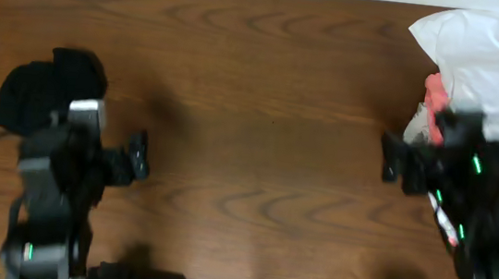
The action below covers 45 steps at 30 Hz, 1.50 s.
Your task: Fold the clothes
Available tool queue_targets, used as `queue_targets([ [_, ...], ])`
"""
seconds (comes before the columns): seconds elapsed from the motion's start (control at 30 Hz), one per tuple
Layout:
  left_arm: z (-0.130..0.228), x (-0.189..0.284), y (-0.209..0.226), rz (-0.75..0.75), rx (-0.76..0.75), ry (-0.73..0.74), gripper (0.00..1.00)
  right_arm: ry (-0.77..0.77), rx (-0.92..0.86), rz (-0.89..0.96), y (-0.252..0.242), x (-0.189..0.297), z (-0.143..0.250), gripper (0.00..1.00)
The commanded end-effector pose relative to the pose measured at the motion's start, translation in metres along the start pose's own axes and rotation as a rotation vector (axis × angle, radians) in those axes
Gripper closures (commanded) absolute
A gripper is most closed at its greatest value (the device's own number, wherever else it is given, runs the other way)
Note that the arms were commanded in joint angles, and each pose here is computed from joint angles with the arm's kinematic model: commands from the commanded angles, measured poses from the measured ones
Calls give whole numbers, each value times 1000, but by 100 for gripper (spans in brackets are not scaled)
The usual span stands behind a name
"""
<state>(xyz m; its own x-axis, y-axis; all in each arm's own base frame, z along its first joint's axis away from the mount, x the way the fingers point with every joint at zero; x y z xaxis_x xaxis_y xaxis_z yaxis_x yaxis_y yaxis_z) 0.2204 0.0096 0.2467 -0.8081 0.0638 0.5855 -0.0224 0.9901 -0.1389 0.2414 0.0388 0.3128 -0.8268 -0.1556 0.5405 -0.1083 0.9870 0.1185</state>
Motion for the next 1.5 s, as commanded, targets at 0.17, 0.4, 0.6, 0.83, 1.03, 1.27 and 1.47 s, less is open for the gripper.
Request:
queue_targets([
  [0.17,-8,63,-20,45,-94,-232,2,-86,-86,120,-26,27,65,1],
  [0.4,-5,65,-20,45,-93,-227,2,80,-86,86,-24,11,119,1],
  [0.6,-5,65,-20,45,-93,-227,2,258,-88,113,-28,16,157,1],
  [0.83,-5,65,-20,45,-93,-227,2,259,-88,115,-28,16,158,1],
  [1.03,-5,65,-20,45,-93,-227,2,243,-85,109,-27,18,157,1],
  [1.27,-5,65,-20,45,-93,-227,2,135,-41,94,-27,30,154,1],
  [1.47,-5,65,-20,45,-93,-227,2,-48,-21,71,-28,27,162,1],
])
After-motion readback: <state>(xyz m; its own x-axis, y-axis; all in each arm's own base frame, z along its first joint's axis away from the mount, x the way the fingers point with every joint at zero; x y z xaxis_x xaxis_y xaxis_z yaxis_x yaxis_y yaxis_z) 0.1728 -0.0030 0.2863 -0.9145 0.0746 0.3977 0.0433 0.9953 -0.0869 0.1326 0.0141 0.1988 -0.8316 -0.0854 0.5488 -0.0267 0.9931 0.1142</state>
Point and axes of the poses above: each gripper's point midway between its finger pads, its own x axis back along the fingers, its own y axis along the line the jaws close on, z = x × y, the point moved 3 cm from there along x, back along the fingers, and after that the axes turned 3 degrees about -x, right-handed, at the moved point
